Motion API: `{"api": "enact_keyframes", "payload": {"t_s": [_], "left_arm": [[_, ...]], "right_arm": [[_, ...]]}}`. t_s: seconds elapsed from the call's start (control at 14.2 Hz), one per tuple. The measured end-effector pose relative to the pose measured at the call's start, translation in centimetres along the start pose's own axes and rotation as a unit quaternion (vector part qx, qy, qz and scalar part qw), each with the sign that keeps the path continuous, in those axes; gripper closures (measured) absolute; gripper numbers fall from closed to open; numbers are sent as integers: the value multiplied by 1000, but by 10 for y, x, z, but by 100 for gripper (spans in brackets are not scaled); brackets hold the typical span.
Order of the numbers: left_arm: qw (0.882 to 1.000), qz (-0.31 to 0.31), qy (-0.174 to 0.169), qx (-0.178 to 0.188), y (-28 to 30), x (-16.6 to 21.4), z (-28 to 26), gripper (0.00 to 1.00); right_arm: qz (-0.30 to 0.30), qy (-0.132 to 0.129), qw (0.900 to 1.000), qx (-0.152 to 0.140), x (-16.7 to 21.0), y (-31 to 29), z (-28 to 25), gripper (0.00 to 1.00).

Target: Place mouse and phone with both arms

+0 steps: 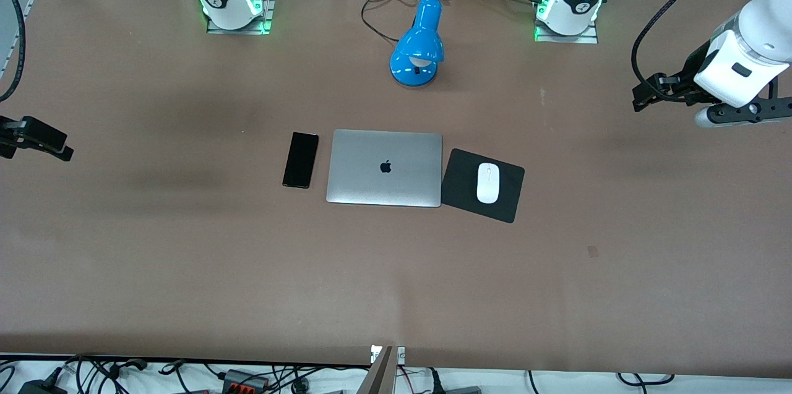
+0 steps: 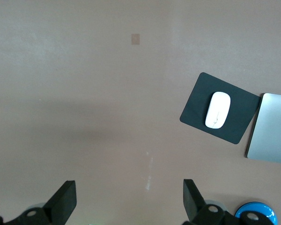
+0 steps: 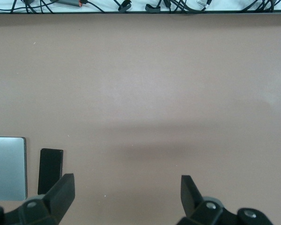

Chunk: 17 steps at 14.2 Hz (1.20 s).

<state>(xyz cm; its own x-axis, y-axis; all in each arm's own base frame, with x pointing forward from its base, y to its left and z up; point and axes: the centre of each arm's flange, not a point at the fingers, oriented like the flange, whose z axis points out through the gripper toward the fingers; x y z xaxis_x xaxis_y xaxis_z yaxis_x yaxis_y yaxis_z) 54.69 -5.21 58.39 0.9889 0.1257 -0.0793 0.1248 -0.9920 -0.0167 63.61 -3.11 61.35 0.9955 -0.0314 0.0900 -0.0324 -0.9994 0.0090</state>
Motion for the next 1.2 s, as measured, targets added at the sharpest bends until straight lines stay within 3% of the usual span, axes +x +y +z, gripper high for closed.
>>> {"api": "enact_keyframes", "payload": {"t_s": [0.42, 1.2], "left_arm": [[1000, 0, 0, 0, 0, 0, 0, 0], [1000, -3, -1, 0, -4, 1, 1, 0]], "right_arm": [[-5, 3, 1000, -12, -12, -1, 2, 0], [-5, -13, 1000, -10, -79, 0, 16, 0]]}}
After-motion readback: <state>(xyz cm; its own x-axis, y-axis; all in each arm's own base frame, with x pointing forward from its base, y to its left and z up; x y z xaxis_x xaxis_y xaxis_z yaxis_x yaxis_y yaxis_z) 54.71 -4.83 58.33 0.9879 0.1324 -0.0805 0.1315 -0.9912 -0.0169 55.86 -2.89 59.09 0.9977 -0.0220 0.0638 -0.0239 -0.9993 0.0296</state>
